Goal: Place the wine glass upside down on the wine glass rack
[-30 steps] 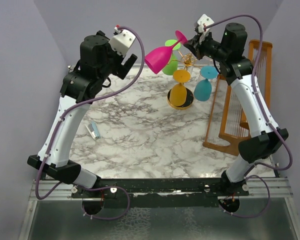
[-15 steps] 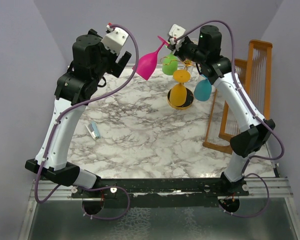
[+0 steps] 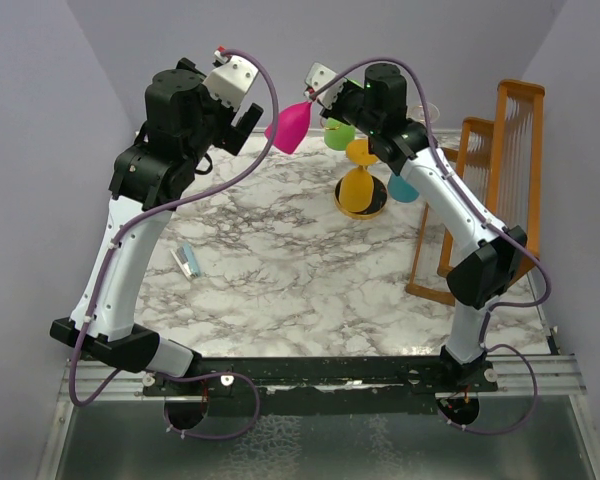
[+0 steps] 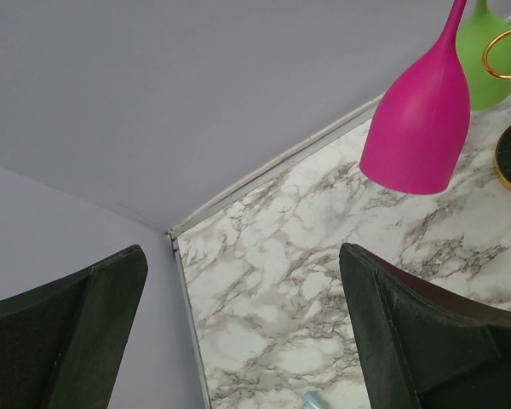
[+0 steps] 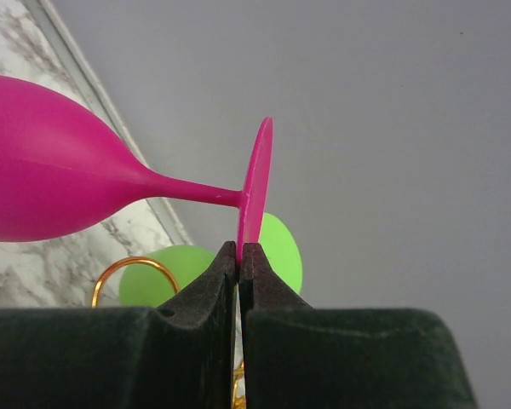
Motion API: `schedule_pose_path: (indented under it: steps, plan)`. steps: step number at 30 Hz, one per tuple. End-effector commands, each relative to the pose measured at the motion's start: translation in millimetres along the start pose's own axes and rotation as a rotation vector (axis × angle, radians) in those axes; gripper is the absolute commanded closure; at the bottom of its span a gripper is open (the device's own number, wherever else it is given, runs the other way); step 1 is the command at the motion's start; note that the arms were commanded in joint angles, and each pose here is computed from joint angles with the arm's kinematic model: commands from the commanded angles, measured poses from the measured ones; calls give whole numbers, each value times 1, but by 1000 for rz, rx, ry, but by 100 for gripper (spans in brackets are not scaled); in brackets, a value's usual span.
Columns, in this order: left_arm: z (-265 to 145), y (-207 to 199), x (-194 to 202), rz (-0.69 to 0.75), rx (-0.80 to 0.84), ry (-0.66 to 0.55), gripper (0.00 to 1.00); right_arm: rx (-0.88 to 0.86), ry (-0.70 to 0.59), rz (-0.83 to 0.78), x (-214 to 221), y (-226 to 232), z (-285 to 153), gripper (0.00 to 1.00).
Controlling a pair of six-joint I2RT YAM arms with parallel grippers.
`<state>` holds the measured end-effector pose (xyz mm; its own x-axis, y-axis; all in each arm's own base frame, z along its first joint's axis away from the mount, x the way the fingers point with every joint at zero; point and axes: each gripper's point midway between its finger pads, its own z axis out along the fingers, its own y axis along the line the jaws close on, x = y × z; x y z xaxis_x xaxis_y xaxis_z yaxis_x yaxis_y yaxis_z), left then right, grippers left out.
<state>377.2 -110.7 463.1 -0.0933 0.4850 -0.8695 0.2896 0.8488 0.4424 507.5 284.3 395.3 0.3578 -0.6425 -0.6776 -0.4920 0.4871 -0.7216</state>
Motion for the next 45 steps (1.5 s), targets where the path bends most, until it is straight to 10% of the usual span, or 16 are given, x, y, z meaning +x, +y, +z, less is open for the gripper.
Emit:
schedule_pose_path:
  steps: [1,45]
  plan:
    - [-3,2,-7,2,5,-28,1,135,42,-83,7,-23,4,99]
    - [-11,-9,-4,7,65,-42,1,167,165,-313,40,-17,-33,99]
